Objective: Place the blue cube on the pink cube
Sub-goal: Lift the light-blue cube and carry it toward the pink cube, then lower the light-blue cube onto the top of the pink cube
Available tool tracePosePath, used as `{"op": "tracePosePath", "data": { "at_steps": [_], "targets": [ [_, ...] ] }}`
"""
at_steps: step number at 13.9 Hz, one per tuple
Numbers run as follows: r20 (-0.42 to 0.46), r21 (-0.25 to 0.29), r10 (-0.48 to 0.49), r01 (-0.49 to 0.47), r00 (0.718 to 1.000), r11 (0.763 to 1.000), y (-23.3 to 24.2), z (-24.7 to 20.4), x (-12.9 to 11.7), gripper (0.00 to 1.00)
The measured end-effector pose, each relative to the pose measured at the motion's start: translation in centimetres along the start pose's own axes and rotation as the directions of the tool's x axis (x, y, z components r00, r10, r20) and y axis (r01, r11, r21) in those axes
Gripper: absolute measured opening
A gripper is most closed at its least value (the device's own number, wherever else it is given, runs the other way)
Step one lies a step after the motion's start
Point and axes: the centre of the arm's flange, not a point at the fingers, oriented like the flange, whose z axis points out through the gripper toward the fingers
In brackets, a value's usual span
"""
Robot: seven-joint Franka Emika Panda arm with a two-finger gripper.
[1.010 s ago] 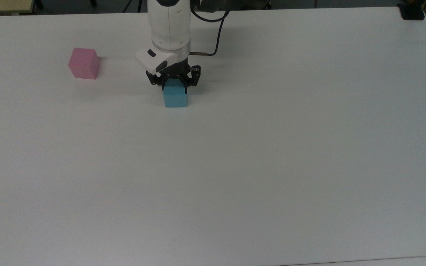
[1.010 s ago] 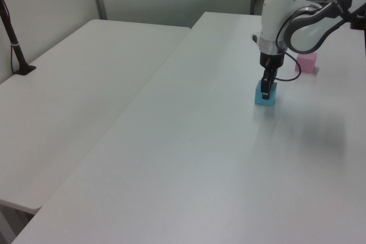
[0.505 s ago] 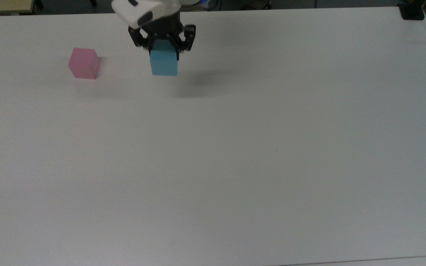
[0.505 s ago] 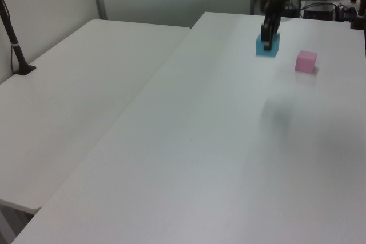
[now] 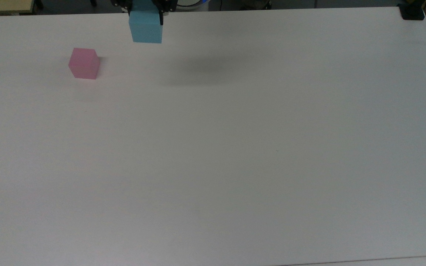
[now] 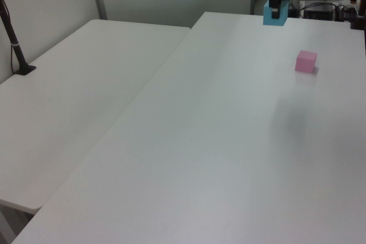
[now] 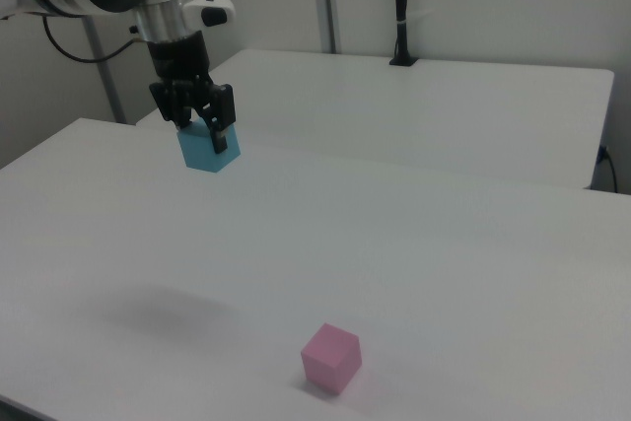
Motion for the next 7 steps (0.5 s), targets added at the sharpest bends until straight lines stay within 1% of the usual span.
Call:
{"op": "tracePosePath", "data": {
  "at_steps": [2,4,5,7],
  "targets": [
    [0.000,0.000,-0.009,0.009,1.000,1.000,1.4,0.0,-0.1,0.60],
    [-0.001,0.002,-0.026,0.026,1.000,1.000,5.7,-0.1,-0.7,0.60],
    [0.001,0.005,-0.038,0.038,0.999,0.999,8.4,-0.1,-1.4,0.60],
    [0.009,0.011,-0.043,0.043,0.999,0.999,12.2,0.3,-2.8,0.60]
  ]
}}
